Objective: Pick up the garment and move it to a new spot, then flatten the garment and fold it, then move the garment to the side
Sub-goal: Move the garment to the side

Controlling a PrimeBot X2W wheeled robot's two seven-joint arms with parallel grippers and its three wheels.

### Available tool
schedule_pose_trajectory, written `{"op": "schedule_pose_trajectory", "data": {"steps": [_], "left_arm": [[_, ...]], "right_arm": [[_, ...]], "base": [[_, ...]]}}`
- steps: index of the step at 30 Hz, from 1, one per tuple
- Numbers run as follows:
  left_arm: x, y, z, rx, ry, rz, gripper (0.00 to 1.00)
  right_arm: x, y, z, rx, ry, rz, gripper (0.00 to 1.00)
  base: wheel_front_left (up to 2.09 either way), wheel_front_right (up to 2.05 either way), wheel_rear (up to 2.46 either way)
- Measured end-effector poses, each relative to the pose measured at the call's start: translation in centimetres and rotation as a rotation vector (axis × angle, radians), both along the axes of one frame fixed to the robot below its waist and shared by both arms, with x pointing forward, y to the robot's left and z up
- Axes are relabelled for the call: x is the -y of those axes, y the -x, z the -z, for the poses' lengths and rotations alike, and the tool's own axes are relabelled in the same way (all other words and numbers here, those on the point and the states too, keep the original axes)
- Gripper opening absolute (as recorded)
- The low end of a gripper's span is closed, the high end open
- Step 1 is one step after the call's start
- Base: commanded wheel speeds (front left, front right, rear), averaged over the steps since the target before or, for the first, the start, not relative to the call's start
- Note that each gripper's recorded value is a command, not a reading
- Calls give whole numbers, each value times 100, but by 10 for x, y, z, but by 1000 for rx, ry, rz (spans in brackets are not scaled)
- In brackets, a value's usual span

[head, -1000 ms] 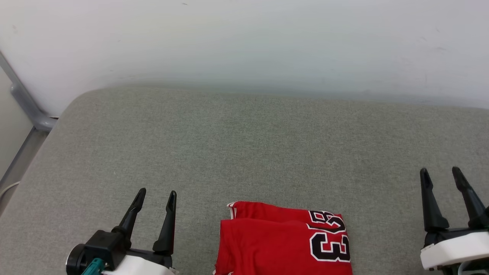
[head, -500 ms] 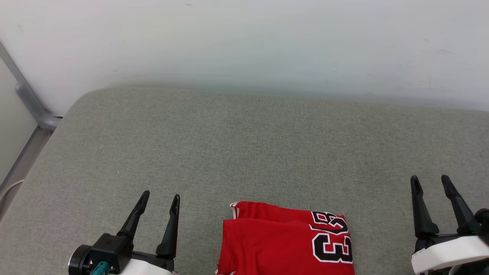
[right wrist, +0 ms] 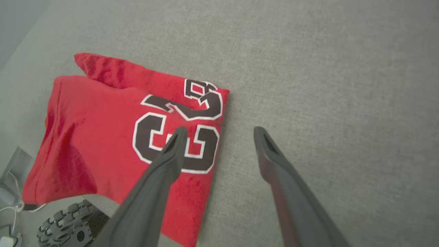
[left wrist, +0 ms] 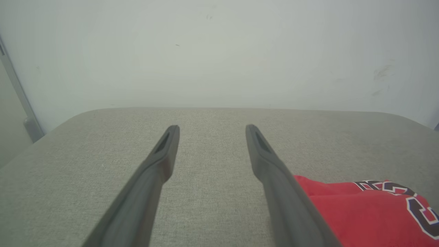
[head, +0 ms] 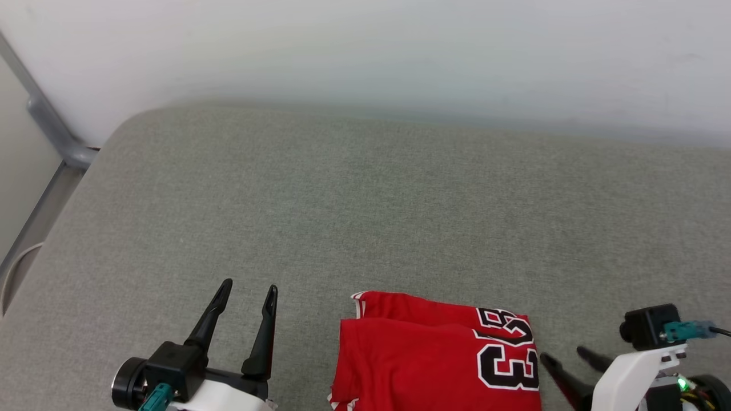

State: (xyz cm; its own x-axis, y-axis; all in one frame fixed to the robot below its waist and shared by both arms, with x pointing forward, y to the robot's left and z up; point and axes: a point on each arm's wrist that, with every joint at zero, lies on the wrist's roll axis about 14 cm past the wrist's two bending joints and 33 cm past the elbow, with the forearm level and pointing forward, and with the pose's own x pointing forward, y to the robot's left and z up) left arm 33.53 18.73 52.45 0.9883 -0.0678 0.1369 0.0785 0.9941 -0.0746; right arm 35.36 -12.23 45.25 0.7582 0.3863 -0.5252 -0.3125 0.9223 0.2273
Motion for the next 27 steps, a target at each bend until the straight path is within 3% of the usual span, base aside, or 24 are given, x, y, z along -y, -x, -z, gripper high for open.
{"op": "schedule_pose_trajectory", "data": {"steps": [4,10,22,23,24,27], "left_arm": [[-1,-4,4,-12,2,-7,100],[-9,-10,10,-36,-1,-34,100],[-23,-12,22,-79,-12,-83,100],[-23,-12,22,-80,-12,-84,100],[-23,-13,22,-78,-14,-83,100],[-24,-12,21,-74,-14,-83,100]], "right_arm": [[-10,20,25,-210,25,-64,100],[-22,27,53,-395,82,-115,100],[-52,26,90,-520,137,-214,100],[-53,27,92,-529,140,-220,96],[-55,27,96,-533,144,-225,0],[-59,25,95,-513,137,-234,0]], "base": [[0,0,0],[0,0,0],[0,0,0],[0,0,0],[0,0,0],[0,0,0]]}}
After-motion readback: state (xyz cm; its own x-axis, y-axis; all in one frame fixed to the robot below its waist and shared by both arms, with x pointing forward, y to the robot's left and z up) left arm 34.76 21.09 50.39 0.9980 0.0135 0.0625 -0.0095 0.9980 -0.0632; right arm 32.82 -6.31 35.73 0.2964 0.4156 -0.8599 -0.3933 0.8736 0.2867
